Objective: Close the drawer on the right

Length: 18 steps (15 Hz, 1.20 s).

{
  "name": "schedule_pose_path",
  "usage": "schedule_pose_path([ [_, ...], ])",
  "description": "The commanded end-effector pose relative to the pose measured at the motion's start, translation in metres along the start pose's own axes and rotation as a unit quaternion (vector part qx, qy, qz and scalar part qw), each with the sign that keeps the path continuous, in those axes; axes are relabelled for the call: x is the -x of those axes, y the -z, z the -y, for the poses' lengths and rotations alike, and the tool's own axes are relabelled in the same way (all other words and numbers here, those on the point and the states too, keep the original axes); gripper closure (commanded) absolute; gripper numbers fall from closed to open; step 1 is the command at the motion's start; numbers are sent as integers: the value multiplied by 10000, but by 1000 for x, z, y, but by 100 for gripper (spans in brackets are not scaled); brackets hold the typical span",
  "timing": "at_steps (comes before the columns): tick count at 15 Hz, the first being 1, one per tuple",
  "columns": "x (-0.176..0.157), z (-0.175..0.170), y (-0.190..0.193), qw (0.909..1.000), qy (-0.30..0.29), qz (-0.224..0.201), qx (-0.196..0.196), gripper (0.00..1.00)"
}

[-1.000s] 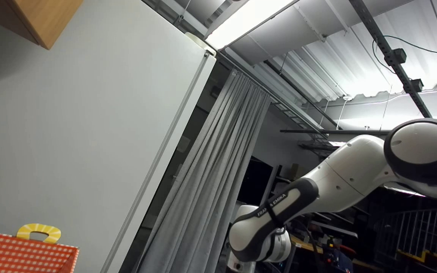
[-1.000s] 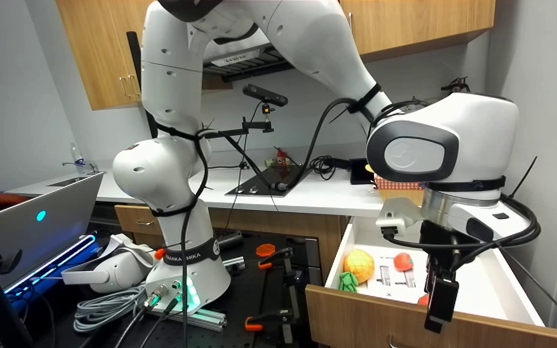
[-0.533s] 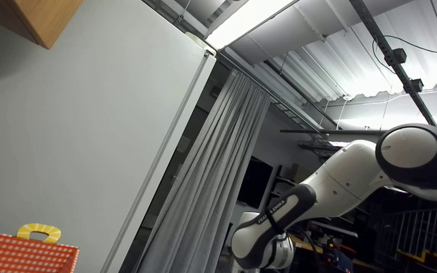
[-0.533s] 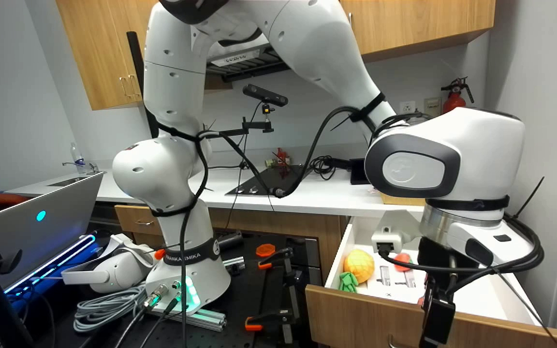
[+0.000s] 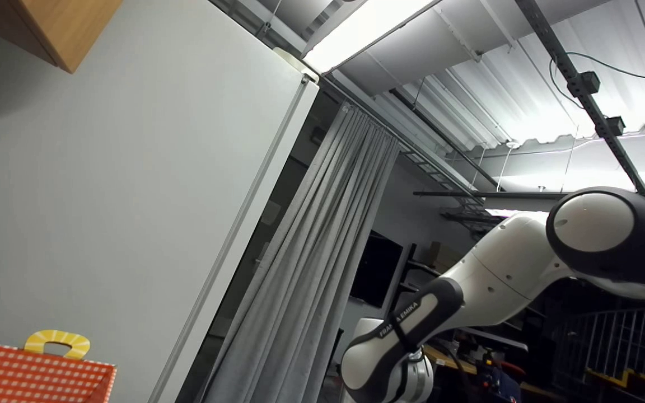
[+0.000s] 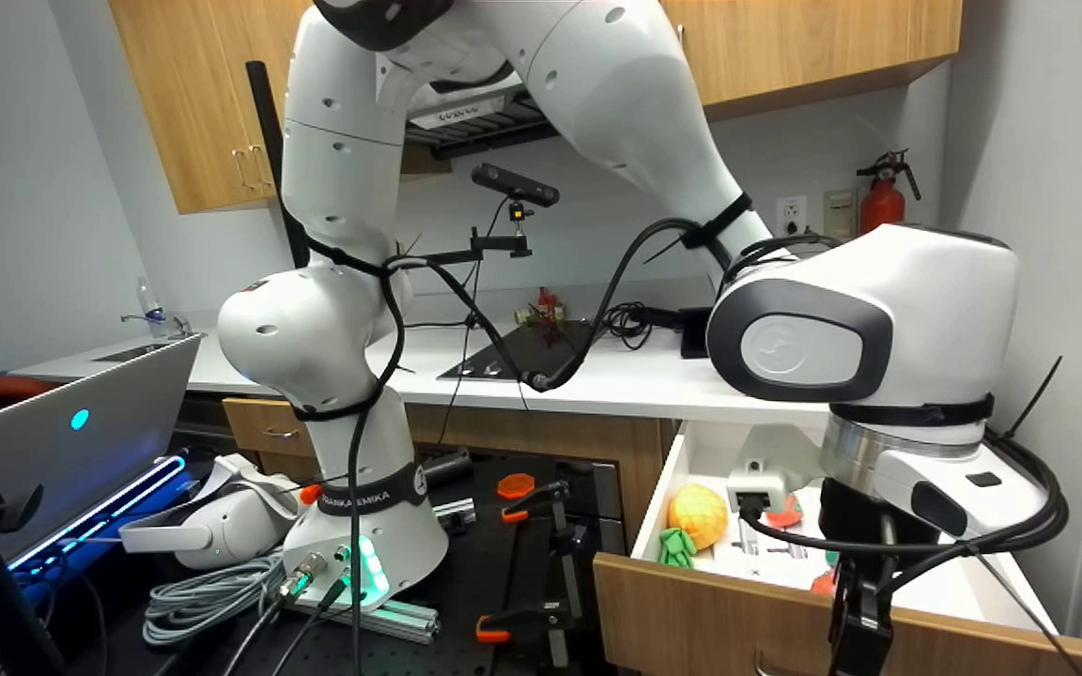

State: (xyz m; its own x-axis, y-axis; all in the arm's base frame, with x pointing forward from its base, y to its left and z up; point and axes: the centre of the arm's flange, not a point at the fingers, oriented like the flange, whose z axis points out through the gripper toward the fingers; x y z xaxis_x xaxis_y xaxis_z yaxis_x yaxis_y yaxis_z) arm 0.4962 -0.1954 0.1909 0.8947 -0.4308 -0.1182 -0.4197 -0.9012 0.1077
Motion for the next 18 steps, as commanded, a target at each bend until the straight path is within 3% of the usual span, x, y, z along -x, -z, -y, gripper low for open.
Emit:
schedule_pose_path([
  [1, -6, 4, -1, 9995, 140, -264, -39, 73],
  [5, -9, 11, 3, 9987, 140, -468, -116, 100],
  [18, 1, 61, -5, 9964, 420, -662, -330, 100],
])
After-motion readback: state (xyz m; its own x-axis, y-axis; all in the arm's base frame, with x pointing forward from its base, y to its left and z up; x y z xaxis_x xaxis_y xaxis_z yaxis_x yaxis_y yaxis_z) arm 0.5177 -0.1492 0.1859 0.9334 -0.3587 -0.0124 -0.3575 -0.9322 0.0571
